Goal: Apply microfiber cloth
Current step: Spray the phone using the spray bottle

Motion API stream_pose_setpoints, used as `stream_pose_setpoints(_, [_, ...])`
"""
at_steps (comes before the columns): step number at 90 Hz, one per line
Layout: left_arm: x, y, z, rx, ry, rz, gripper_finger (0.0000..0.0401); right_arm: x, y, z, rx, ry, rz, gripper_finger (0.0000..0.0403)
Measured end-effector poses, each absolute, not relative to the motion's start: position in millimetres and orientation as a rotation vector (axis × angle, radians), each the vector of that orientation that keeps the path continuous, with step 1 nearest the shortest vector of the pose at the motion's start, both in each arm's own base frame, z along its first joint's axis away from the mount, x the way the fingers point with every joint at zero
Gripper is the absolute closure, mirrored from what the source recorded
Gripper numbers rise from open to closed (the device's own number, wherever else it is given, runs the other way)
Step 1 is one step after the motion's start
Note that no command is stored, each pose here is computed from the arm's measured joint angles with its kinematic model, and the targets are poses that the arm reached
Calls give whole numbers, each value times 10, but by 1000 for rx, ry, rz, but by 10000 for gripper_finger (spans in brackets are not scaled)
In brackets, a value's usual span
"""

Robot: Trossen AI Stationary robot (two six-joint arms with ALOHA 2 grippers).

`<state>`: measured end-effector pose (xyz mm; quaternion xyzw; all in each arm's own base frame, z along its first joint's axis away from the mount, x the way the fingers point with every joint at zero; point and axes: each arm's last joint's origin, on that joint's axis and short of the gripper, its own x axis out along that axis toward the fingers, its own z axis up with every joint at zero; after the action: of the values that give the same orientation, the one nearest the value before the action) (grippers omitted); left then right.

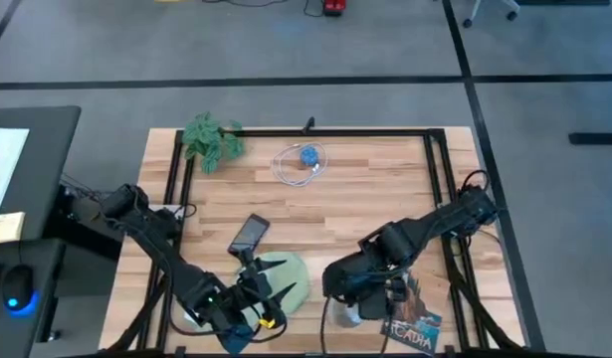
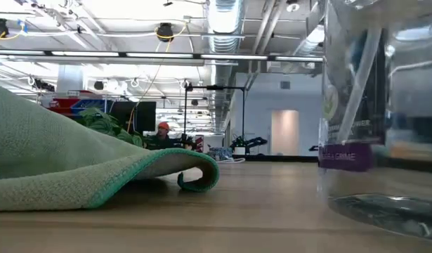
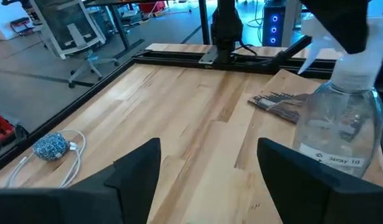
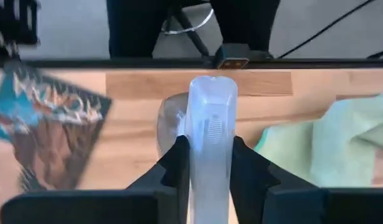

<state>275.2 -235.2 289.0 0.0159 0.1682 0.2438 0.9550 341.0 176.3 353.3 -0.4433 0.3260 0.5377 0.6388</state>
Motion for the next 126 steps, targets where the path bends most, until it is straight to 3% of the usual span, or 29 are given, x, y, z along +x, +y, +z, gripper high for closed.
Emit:
stream_pose_setpoints(24, [2752, -2352, 2890, 37, 343, 495, 157, 3460, 1788, 3474, -1242, 829, 1005, 234])
stream_pose_setpoints(50, [2767, -2349, 2865, -2, 381, 456, 157, 3232, 1979, 3565, -1450, 934, 692, 216])
stream_pose_setpoints(58, [2779, -2321, 2804, -9, 417, 437, 157, 3075, 2029, 3619, -1282, 1011, 486, 219])
stream_pose_setpoints(71, [2786, -2280, 2680, 2, 427, 447, 157, 2861, 2021, 3604, -768, 1198, 165, 220])
stream_pose_setpoints(80, [2783, -2251, 2608, 20, 440, 455, 157, 2747, 2121, 3575, -422, 1221, 51, 223])
stream_pose_setpoints(107, [2828, -2185, 2508, 54, 434, 468, 157, 2119, 2866, 3265, -40, 1084, -153, 260])
stream_pose_setpoints(126, [2829, -2167, 2472, 55, 436, 475, 157, 2210, 3191, 3037, 137, 780, -103, 263])
